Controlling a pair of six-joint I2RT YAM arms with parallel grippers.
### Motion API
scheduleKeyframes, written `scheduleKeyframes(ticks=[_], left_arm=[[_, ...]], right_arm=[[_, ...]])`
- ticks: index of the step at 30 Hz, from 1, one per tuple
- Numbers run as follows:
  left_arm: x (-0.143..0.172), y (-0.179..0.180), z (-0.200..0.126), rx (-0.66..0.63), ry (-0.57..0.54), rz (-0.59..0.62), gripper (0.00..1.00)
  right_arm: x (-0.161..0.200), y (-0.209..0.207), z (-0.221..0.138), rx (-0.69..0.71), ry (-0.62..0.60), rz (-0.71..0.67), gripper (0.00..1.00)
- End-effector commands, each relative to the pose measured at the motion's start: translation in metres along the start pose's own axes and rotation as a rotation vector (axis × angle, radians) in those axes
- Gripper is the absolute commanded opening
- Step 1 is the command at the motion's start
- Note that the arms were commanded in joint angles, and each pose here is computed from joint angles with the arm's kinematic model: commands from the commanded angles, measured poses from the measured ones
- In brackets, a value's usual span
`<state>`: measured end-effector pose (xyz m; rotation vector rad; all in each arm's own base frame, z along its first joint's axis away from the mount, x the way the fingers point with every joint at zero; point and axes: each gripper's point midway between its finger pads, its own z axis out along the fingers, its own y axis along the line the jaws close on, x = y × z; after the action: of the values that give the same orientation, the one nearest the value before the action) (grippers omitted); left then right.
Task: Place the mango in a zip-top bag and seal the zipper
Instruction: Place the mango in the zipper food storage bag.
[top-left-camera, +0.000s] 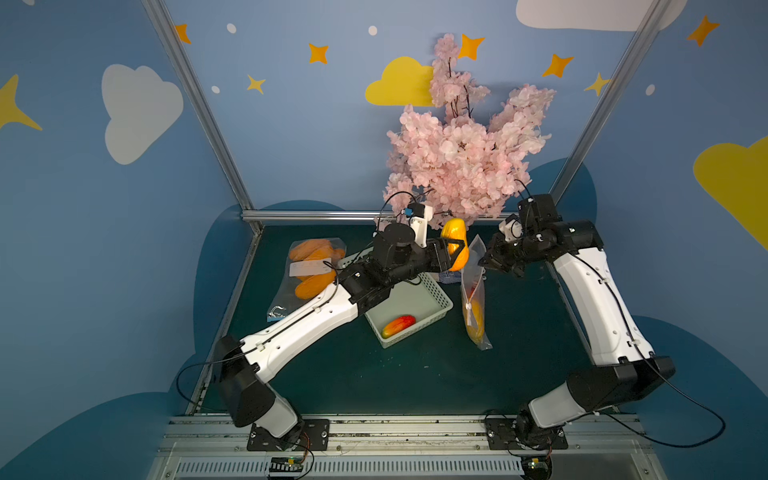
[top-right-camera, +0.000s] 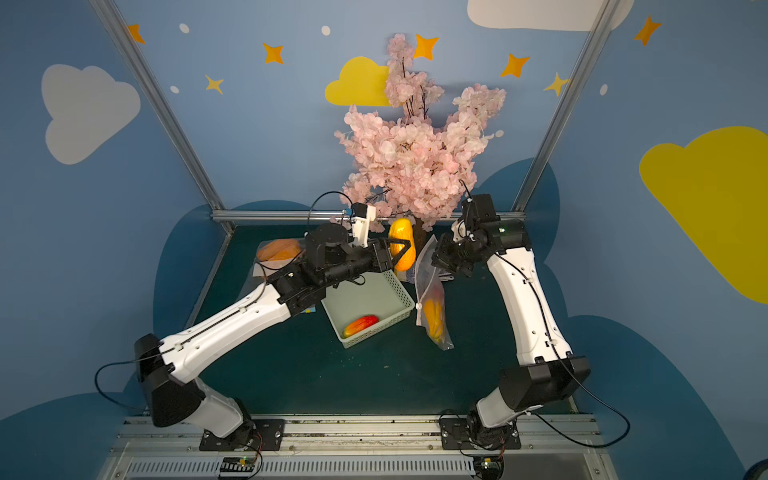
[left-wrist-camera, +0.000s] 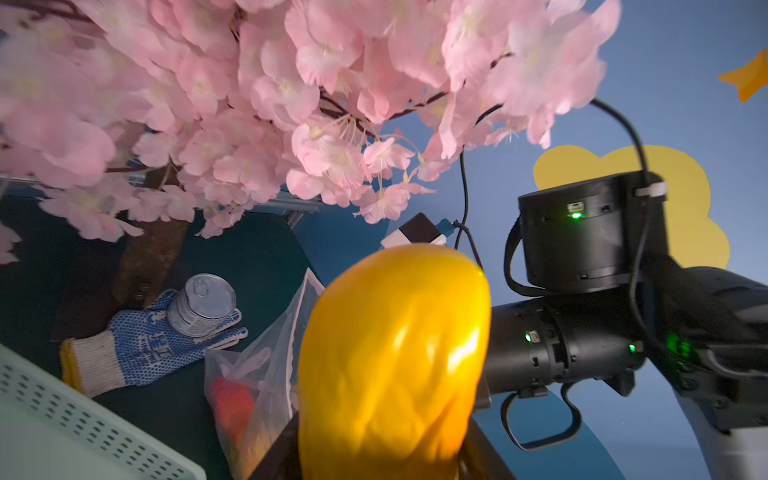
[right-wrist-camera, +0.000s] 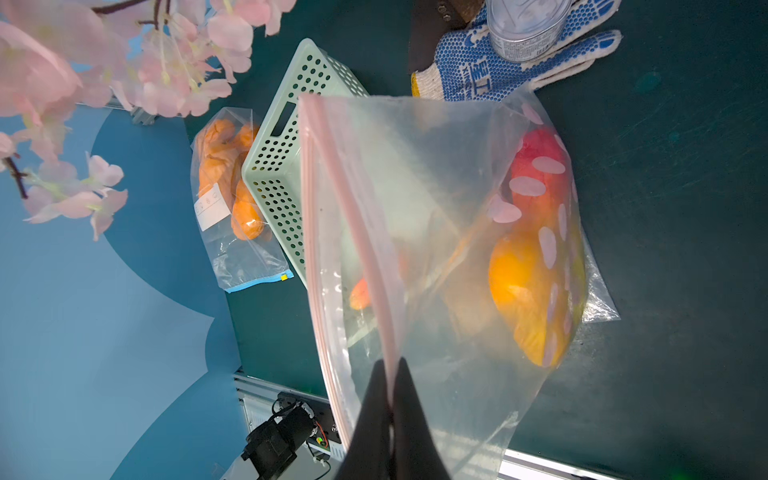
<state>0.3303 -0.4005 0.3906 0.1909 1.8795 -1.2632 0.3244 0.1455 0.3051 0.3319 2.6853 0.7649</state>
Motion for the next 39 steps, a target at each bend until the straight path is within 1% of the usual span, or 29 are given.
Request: scheduleKeyframes(ticks=[1, 3, 6, 10, 14, 18, 21, 23, 25, 26, 29, 31, 33, 35, 37, 39], left_arm=[[-0.013, -0.022, 0.019, 0.131, -0.04, -0.021, 0.51], [-0.005, -0.014, 0.031, 0.135, -0.032, -0.046, 0.51], [0.0, -0.011, 0.04, 0.152, -0.026, -0.08, 0.5], [0.012, -0.004, 0.046, 0.128, 0.004, -0.072, 0.5], [0.037, 0.011, 0.048, 0.051, 0.068, -0.007, 0.48], [0.059, 0.036, 0.051, -0.034, 0.125, 0.035, 0.48], [0.066, 0.045, 0.051, -0.076, 0.146, 0.059, 0.48], [0.066, 0.047, 0.049, -0.095, 0.154, 0.084, 0.5], [0.07, 0.045, 0.048, -0.101, 0.172, 0.111, 0.57], [0.071, 0.042, 0.046, -0.099, 0.181, 0.124, 0.62], [0.073, 0.038, 0.038, -0.106, 0.192, 0.156, 0.77], [0.067, 0.028, 0.029, -0.092, 0.177, 0.168, 0.82], [0.059, 0.019, 0.016, -0.087, 0.163, 0.189, 0.82], [0.056, 0.015, -0.001, -0.102, 0.174, 0.216, 0.82], [0.059, 0.024, -0.023, -0.149, 0.188, 0.251, 0.8], [0.068, 0.042, -0.047, -0.197, 0.236, 0.287, 0.79]], right_arm=[[0.005, 0.007, -0.011, -0.027, 0.001, -0.017, 0.0], [0.006, 0.007, -0.013, -0.03, -0.003, -0.018, 0.0], [0.007, 0.007, -0.016, -0.034, -0.005, -0.018, 0.0], [0.009, 0.007, -0.019, -0.038, -0.008, -0.017, 0.0], [0.01, 0.007, -0.021, -0.041, -0.013, -0.014, 0.0], [0.01, 0.007, -0.022, -0.043, -0.014, -0.012, 0.0], [0.01, 0.007, -0.023, -0.041, -0.018, -0.014, 0.0], [0.01, 0.007, -0.023, -0.041, -0.017, -0.014, 0.0], [0.01, 0.007, -0.024, -0.04, -0.02, -0.014, 0.0], [0.011, 0.006, -0.024, -0.038, -0.021, -0.014, 0.0], [0.011, 0.005, -0.023, -0.035, -0.018, -0.012, 0.0], [0.011, 0.005, -0.023, -0.035, -0.02, -0.013, 0.0], [0.011, 0.004, -0.022, -0.032, -0.02, -0.015, 0.0], [0.01, 0.004, -0.023, -0.03, -0.022, -0.017, 0.0], [0.01, 0.004, -0.023, -0.028, -0.023, -0.019, 0.0], [0.01, 0.004, -0.023, -0.027, -0.024, -0.021, 0.0]])
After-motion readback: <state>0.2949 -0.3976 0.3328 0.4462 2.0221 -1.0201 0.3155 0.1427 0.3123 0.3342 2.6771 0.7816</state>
